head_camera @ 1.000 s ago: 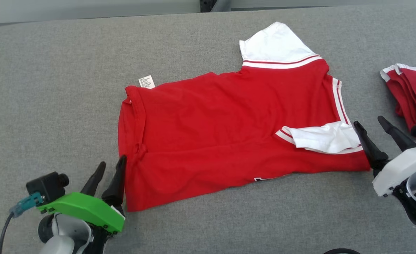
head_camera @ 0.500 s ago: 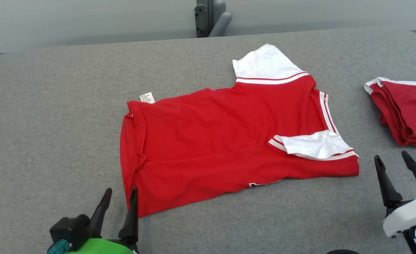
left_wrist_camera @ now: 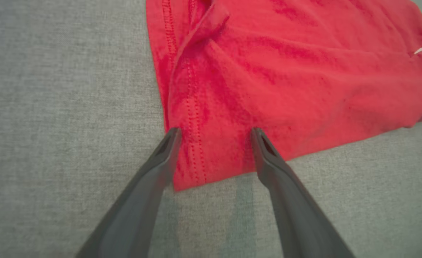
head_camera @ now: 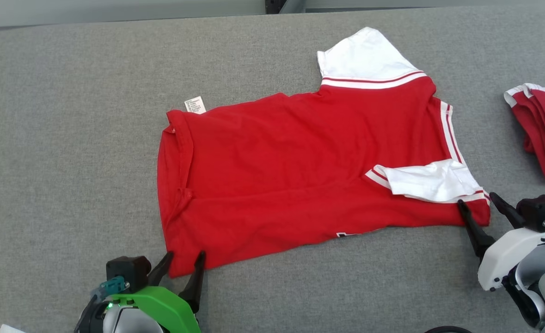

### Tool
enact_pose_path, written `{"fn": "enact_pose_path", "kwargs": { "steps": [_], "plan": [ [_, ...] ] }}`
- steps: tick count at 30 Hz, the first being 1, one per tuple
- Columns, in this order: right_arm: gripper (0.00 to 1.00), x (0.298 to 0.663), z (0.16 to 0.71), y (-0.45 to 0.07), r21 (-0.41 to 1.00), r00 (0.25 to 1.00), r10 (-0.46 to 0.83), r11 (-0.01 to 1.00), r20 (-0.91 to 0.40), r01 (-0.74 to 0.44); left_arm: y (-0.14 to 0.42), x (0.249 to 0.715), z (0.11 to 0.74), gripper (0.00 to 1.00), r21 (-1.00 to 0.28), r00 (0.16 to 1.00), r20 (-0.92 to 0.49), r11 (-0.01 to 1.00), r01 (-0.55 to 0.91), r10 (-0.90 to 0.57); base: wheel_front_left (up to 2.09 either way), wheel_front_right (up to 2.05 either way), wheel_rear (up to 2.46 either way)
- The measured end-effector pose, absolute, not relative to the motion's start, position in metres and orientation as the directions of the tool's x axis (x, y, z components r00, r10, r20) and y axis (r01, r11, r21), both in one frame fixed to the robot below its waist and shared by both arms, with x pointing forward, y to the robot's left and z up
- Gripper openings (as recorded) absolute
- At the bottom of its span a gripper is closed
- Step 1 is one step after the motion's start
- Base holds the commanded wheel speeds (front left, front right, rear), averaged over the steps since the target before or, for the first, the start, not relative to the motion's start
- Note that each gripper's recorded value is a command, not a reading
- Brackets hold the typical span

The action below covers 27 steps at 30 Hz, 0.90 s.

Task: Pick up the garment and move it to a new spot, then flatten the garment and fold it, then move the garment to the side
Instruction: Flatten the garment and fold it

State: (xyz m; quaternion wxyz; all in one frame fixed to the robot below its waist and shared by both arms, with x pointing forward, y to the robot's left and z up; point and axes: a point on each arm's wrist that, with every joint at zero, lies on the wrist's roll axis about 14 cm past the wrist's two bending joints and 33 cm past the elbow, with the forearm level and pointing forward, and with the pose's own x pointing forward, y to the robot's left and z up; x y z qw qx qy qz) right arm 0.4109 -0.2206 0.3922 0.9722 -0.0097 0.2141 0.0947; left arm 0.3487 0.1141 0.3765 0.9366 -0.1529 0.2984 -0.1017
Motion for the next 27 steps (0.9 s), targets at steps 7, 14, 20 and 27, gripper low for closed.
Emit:
{"fn": "enact_pose_path", "kwargs": {
  "steps": [7,14,20,27],
  "plan": [
    [1.0,0.419,0.372,-0.213,0.047,0.849,0.209,0.976,-0.485,-0.214,0.114,0.351,0.368,1.0,-0.366,0.777,-0.559,0.927,0.081,-0.289,0.0,0.0,0.0],
    [0.34,0.424,0.368,-0.209,0.076,0.83,0.231,0.972,-0.508,-0.224,0.106,0.358,0.366,0.0,-0.41,0.764,-0.554,0.907,0.094,-0.33,0.0,0.0,0.0],
    [0.0,0.421,0.37,-0.204,0.12,0.818,0.251,0.968,-0.518,-0.221,0.095,0.357,0.367,0.0,-0.459,0.741,-0.553,0.882,0.111,-0.381,0.0,0.0,0.0],
    [0.0,0.406,0.382,-0.217,0.178,0.807,0.251,0.967,-0.535,-0.183,0.11,0.358,0.383,0.0,-0.491,0.731,-0.548,0.864,0.112,-0.407,0.0,0.0,0.0]
  ]
}}
